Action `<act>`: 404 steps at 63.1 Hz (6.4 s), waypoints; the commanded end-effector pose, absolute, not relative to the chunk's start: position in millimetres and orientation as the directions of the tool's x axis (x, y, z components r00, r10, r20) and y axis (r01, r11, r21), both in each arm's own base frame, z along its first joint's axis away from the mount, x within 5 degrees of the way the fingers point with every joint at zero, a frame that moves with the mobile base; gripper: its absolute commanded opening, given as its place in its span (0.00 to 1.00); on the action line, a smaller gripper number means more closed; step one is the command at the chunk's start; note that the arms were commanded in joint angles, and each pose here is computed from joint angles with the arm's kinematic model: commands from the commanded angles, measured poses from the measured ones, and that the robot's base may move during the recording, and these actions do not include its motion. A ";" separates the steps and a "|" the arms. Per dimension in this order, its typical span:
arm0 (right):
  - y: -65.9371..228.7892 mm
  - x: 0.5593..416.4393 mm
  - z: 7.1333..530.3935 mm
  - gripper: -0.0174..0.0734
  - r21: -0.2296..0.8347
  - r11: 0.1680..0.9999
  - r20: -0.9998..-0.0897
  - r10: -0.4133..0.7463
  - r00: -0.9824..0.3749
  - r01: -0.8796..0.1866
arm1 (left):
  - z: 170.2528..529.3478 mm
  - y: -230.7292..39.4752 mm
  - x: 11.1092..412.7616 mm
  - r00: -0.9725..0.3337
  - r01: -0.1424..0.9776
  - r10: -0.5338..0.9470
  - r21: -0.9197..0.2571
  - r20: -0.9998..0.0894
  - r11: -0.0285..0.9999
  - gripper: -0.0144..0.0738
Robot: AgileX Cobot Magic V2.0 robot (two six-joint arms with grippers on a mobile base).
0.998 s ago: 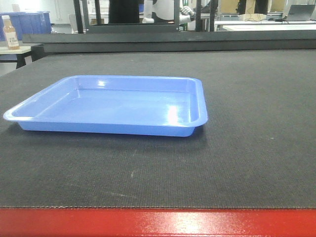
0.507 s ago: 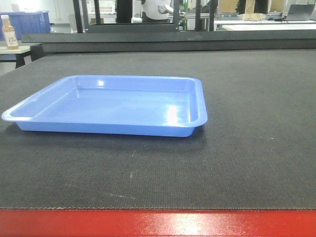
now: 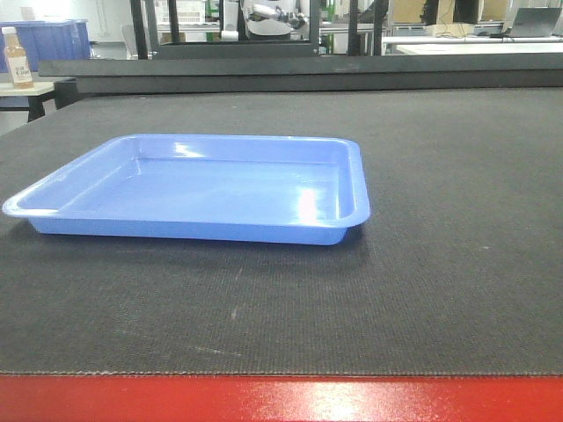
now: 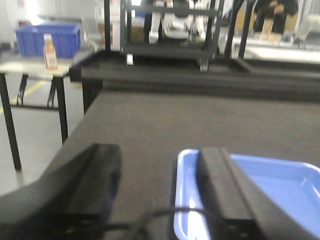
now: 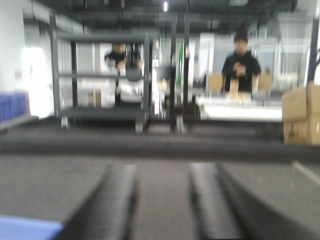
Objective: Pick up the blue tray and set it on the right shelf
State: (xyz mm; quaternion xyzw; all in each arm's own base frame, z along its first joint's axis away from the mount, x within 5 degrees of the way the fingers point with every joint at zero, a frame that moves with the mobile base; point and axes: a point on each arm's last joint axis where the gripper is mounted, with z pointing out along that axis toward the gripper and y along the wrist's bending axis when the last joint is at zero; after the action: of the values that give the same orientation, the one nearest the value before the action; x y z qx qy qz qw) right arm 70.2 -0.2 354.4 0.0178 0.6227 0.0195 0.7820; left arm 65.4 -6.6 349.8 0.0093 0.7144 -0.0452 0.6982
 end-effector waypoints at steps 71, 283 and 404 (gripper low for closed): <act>195.5 390.9 319.9 0.84 0.163 0.986 -0.451 0.032 -0.892 -0.047 | 348.5 -64.8 370.7 -0.774 0.183 0.104 -0.063 -0.625 0.981 0.64; 83.7 234.5 411.3 0.22 0.013 0.998 -0.598 -0.047 -0.800 -0.068 | 416.9 -176.7 249.7 -0.806 0.382 0.323 -0.020 -0.495 0.924 0.12; 74.5 238.7 407.2 0.22 0.081 0.997 -0.555 0.034 -0.831 -0.014 | 420.0 -177.5 245.0 -0.809 0.393 0.316 -0.057 -0.496 0.918 0.11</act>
State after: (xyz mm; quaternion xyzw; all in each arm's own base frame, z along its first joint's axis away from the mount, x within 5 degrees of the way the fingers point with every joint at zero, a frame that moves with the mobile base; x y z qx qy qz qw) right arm 242.9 78.1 388.9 0.0197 0.9695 0.0384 0.2412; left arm 264.6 -184.4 404.7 0.1603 0.9484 -0.0833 0.2606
